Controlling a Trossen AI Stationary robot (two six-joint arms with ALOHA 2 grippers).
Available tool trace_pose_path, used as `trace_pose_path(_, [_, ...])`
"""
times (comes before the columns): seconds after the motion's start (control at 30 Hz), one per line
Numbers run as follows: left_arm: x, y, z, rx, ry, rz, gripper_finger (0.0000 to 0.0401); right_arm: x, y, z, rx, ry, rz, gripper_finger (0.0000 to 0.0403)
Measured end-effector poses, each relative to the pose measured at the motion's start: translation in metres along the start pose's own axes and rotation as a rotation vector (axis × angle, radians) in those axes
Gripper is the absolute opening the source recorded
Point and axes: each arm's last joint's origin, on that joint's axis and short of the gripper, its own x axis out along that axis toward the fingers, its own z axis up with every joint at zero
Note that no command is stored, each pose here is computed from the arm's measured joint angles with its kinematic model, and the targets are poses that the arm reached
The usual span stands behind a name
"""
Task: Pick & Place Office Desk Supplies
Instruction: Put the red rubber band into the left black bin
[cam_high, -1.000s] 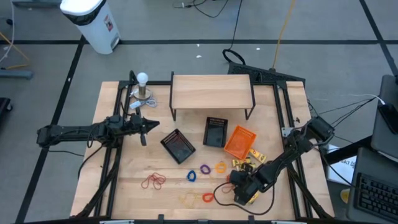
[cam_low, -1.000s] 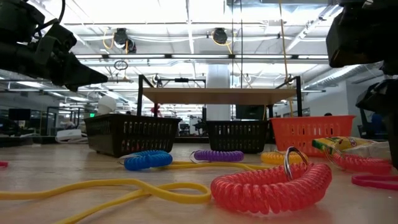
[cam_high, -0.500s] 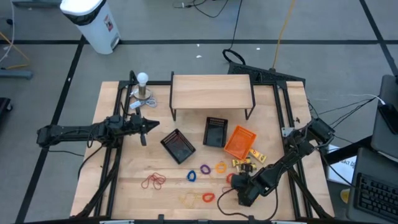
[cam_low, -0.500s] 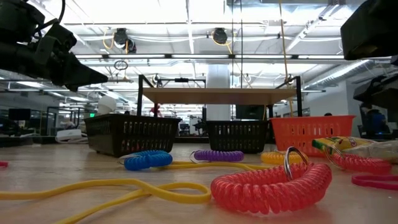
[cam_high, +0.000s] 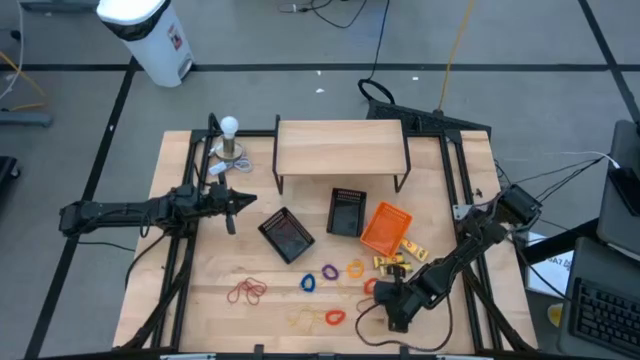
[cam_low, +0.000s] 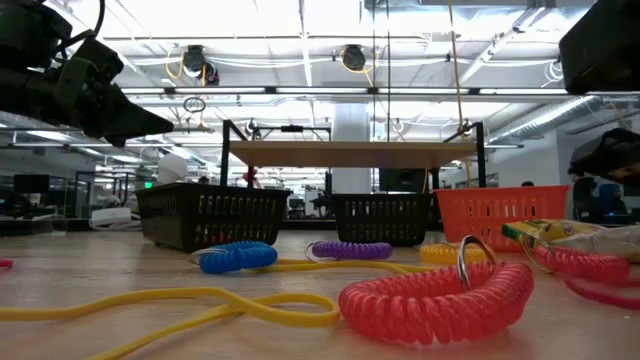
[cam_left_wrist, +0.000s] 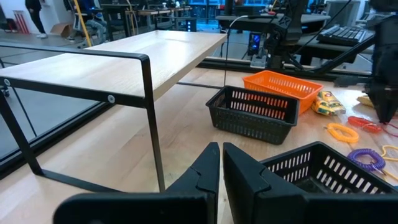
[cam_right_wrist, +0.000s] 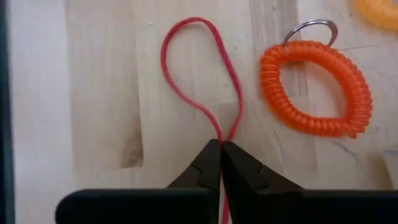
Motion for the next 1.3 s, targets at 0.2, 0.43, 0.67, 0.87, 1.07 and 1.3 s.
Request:
trace_pose_path(0.2, [0.0,0.0,0.0,0.0,0.002,0.001,0.0024,-0.054,-0.001,0.022,-0.048,-0.239,0.084,0.0001])
trace_pose_path(0.43, [0.0,0.0,0.0,0.0,0.0,0.001,0.0024,-0.116,-0.013,0.031,-0.115,-0.48,0.108,0.0001])
trace_pose_path(0.67, [0.0,0.0,0.0,-0.001,0.0,0.001,0.0024,-0.155,-0.031,0.037,-0.154,-0.624,0.113,0.0])
trace_pose_path(0.87, [0.0,0.0,0.0,-0.096,0.0,-0.007,0.0024,-0.18,-0.046,0.039,-0.238,-0.718,0.09,0.0])
trace_pose_path(1.07, [0.0,0.0,0.0,-0.133,0.0,-0.008,0.0024,-0.205,-0.064,0.036,-0.284,-0.793,0.082,0.0])
trace_pose_path(1.3, [0.0,0.0,0.0,-0.121,0.0,-0.005,0.0024,-0.22,-0.095,0.018,-0.307,-0.899,0.119,0.0])
